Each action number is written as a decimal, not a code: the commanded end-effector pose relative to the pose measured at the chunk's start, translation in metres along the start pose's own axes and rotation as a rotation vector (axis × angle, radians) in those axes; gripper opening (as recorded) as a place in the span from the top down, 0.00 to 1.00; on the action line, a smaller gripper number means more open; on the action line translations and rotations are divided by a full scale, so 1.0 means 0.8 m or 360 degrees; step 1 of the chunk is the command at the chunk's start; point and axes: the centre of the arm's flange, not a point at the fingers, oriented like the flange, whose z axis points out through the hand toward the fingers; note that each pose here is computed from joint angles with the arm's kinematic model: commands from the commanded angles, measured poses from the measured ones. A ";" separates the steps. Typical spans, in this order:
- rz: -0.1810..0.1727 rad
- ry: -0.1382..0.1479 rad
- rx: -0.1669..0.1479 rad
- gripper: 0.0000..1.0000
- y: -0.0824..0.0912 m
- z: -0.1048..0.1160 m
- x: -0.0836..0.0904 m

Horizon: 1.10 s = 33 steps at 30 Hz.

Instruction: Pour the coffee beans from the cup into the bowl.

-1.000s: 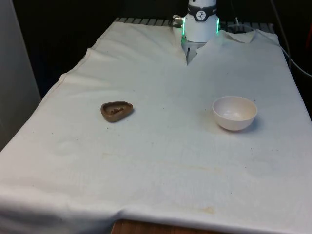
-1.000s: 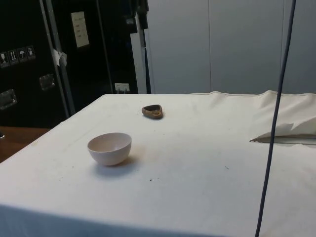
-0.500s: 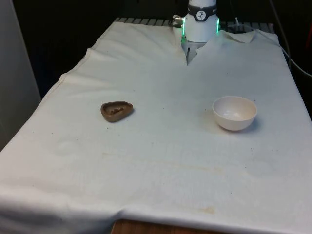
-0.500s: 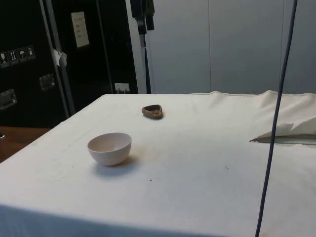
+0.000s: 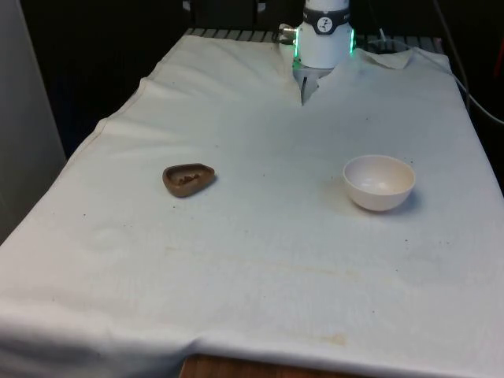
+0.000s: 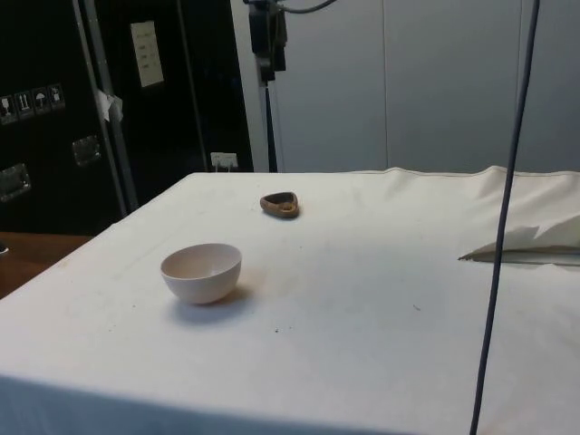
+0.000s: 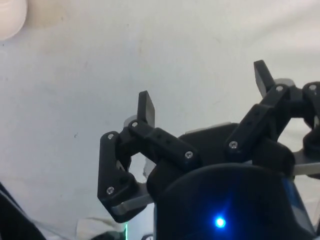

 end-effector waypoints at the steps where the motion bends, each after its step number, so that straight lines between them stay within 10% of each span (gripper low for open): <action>1: -0.0004 0.0022 -0.0004 0.00 0.006 0.003 0.000; 14: -0.0072 0.0093 -0.0045 0.00 0.033 0.039 0.004; 33: -0.0188 0.0063 -0.0131 0.00 0.057 0.113 0.034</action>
